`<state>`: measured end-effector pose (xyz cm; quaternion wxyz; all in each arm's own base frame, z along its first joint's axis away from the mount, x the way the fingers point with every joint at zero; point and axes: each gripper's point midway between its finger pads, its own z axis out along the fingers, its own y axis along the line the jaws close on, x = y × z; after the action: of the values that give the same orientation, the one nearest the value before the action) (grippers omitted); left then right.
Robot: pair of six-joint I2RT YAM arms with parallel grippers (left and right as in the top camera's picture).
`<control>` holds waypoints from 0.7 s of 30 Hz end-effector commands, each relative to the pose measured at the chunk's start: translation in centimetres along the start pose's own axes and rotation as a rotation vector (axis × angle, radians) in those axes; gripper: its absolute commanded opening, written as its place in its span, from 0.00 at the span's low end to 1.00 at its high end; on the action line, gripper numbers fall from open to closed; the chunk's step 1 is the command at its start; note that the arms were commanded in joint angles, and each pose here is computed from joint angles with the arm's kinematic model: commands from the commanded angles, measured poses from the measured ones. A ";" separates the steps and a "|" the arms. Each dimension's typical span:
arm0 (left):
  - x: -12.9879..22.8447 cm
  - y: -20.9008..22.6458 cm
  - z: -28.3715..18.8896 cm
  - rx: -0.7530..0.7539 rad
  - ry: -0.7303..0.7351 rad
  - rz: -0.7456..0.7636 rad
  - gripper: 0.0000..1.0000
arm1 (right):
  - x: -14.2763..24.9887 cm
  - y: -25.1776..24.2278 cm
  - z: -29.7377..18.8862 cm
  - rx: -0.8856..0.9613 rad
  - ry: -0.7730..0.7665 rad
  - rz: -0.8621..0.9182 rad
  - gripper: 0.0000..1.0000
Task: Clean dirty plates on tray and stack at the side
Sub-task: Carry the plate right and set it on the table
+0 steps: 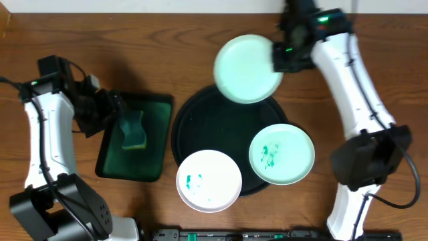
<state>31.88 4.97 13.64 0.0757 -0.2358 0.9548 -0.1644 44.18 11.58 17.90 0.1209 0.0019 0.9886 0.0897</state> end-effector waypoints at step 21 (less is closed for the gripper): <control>2.1 -5.7 1.5 -0.065 0.019 0.228 0.84 | 5.5 -27.3 0.7 0.140 0.059 0.677 0.01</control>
<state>32.30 -1.28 13.25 0.0621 -0.1253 0.9815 -0.1309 40.78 -14.24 12.49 0.0718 0.3039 0.9486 0.0522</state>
